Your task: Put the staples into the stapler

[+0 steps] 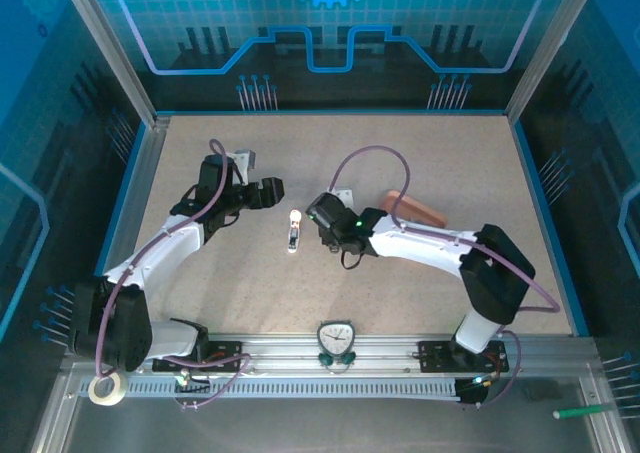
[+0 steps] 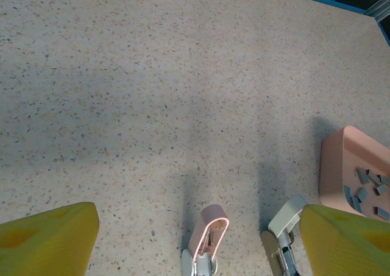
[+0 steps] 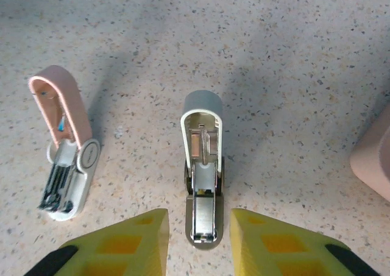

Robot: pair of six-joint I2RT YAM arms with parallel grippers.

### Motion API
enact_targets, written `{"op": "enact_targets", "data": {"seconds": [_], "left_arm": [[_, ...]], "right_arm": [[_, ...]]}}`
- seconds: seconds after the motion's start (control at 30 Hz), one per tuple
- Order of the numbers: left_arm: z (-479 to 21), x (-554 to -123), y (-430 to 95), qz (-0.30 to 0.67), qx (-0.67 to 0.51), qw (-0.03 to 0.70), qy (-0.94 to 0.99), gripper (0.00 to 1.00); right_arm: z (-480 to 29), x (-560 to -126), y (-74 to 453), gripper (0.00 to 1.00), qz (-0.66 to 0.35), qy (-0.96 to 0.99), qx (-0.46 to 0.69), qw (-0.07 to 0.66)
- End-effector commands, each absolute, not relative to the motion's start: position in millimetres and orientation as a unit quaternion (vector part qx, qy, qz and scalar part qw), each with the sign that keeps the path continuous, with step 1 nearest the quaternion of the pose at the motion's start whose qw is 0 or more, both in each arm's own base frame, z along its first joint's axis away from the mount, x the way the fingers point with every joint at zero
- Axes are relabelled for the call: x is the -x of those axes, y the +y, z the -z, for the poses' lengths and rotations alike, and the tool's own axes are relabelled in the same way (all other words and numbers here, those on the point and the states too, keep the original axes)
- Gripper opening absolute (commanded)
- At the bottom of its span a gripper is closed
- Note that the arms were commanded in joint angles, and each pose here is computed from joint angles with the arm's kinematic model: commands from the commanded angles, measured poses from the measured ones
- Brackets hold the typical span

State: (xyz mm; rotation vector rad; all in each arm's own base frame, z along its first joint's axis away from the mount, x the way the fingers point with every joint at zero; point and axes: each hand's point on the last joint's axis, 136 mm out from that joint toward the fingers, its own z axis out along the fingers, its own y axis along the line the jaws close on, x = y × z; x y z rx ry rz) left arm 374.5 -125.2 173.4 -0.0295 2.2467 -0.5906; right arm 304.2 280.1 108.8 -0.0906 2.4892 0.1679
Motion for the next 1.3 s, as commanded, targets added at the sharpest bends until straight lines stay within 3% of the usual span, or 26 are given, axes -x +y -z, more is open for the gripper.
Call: {"op": "enact_targets", "data": {"seconds": [0.0, 0.2, 0.57, 1.27], "left_arm": [[-174, -371, -135, 0.252, -0.011, 0.397, 0.882, 0.86], [-181, -369, -141, 0.268, -0.013, 0.397, 0.878, 0.85], [-187, -372, -150, 0.279, -0.015, 0.392, 0.876, 0.84], [-176, -376, -150, 0.258, -0.010, 0.382, 0.888, 0.84]], "right_arm": [[-112, -300, 262, 0.32, -0.075, 0.952, 0.063, 0.289], [-121, -302, 205, 0.32, -0.071, 0.967, 0.080, 0.229], [-96, -324, 94, 0.32, -0.037, 0.989, -0.062, 0.129], [-36, -369, 65, 0.29, 0.024, 0.987, -0.105, 0.119]]}}
